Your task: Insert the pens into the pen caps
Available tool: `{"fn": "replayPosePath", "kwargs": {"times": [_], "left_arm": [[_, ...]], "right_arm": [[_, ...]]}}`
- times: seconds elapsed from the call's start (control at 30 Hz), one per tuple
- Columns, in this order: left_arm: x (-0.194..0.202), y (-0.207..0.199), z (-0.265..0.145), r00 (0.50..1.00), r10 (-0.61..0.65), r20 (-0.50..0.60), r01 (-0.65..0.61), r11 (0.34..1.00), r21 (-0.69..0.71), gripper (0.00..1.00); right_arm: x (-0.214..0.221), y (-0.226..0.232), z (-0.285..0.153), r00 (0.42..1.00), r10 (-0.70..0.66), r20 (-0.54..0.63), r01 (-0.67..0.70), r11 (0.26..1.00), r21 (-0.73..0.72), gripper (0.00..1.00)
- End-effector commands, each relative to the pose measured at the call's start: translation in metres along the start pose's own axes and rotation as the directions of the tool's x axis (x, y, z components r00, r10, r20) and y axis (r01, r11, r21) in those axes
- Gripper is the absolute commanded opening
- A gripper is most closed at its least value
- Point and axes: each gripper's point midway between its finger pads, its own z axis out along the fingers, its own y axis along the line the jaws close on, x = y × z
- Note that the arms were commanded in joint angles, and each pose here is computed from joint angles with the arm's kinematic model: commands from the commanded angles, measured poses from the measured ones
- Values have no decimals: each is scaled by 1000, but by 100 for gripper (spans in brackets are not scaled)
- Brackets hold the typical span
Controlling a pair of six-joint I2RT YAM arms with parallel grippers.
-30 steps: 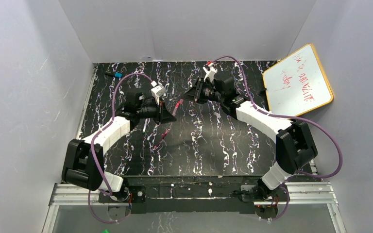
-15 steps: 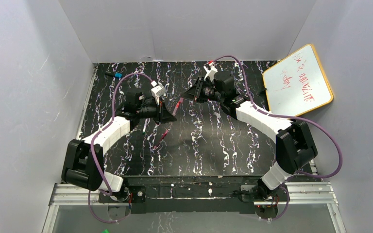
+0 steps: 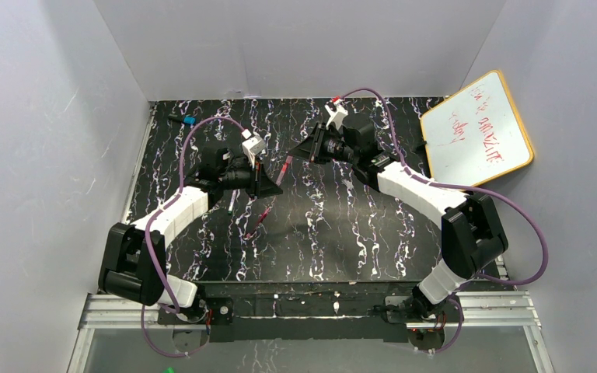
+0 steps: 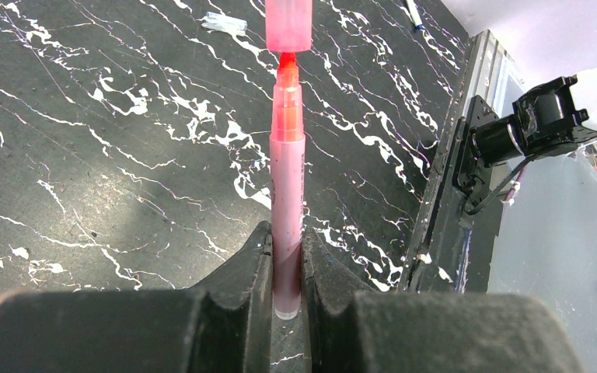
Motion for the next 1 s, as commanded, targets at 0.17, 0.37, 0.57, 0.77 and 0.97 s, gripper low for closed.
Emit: {"fn": "replayPosePath", "kwargs": {"times": [0.17, 0.37, 0.57, 0.77, 0.97], "left_arm": [[-6, -10, -6, 999, 34, 16, -34, 999, 20, 0], [-7, -11, -7, 999, 41, 18, -41, 999, 13, 0], [-9, -11, -8, 999, 49, 24, -49, 999, 9, 0], [-10, -10, -9, 998, 50, 27, -51, 999, 7, 0], [-10, -10, -9, 998, 51, 26, -51, 999, 7, 0]], "right_arm": [[-10, 35, -2, 998, -46, 30, 48, 994, -102, 1], [0, 33, -2, 999, -44, 7, 44, 994, -95, 1], [19, 24, -4, 998, -42, -41, 39, 996, -78, 1], [49, 21, -3, 994, -40, -98, 33, 997, -70, 1], [76, 27, 3, 988, -47, -144, 36, 996, -77, 1]]}}
